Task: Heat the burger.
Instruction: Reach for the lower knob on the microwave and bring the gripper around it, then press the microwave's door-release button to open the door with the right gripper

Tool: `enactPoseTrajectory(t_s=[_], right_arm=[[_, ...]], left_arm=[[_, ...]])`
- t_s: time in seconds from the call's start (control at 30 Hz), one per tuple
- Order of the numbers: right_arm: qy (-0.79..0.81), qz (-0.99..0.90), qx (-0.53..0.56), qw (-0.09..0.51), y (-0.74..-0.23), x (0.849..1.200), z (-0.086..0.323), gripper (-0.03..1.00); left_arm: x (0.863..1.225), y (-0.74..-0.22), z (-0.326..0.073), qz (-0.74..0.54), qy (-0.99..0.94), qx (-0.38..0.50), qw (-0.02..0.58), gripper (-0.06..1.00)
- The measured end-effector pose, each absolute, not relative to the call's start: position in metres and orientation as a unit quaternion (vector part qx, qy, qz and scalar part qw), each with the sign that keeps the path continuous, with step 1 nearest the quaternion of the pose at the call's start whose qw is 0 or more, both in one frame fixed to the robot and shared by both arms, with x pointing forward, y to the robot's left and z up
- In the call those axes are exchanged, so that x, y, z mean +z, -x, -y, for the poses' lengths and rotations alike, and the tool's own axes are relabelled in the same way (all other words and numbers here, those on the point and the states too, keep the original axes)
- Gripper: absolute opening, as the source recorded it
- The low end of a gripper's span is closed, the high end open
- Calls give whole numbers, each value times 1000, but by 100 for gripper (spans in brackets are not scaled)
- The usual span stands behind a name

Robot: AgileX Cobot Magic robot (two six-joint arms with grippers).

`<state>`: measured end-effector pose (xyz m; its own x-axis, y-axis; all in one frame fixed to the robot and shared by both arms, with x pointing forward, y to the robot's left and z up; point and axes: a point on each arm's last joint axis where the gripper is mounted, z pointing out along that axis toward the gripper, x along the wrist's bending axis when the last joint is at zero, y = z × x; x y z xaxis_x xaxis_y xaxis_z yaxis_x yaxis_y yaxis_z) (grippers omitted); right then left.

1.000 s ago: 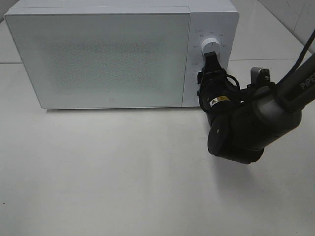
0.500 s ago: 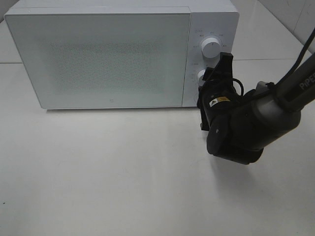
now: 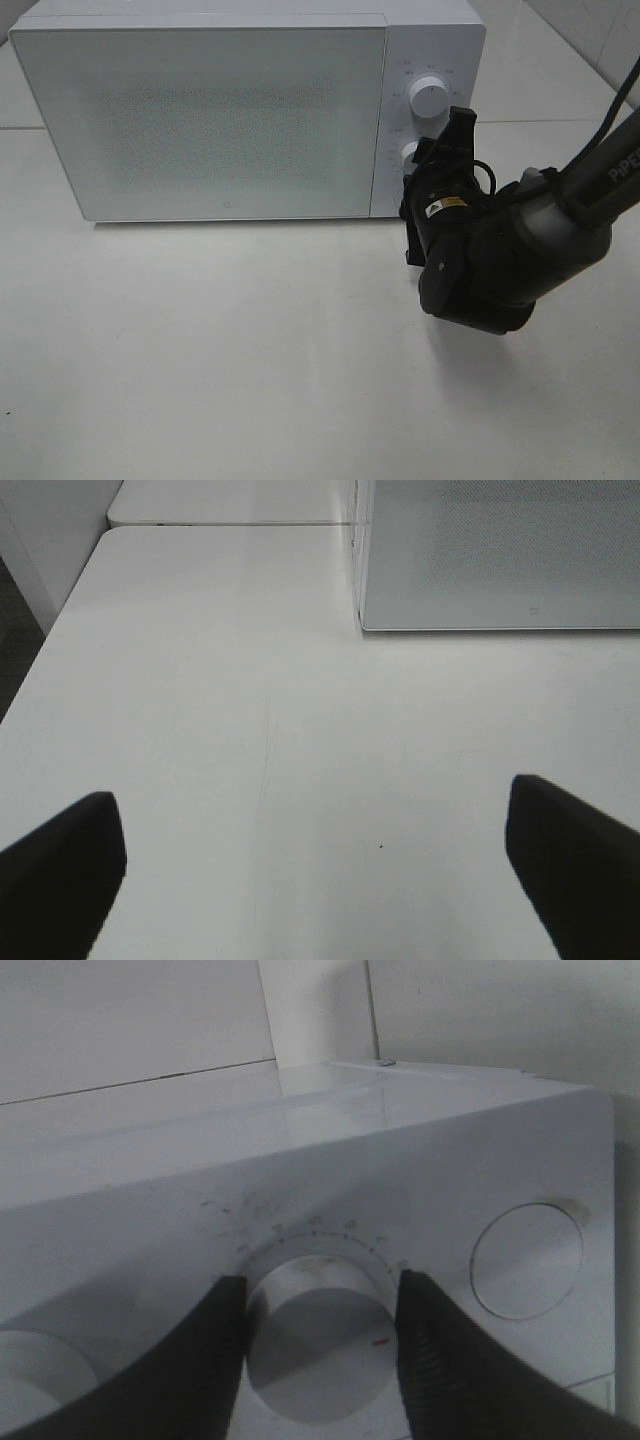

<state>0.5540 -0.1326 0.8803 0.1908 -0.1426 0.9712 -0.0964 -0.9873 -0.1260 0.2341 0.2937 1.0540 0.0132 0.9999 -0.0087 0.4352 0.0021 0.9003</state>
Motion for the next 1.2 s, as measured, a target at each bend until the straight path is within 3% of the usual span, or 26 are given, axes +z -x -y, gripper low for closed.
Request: enactPoseTrajectory(t_s=[0.47, 0.57, 0.83, 1.2], right_arm=[[773, -59, -632, 3, -554, 880, 133, 44], [773, -52, -632, -2, -554, 880, 133, 47], [770, 1, -637, -27, -549, 894, 134, 71], [804, 95, -585, -44, -529, 897, 140, 72]], left_arm=[[1054, -234, -294, -597, -601, 371, 381, 97], [1054, -234, -294, -597, -601, 371, 381, 97], [1054, -234, -294, -597, -601, 371, 381, 97], [1054, -234, -294, -597, -601, 371, 381, 97]])
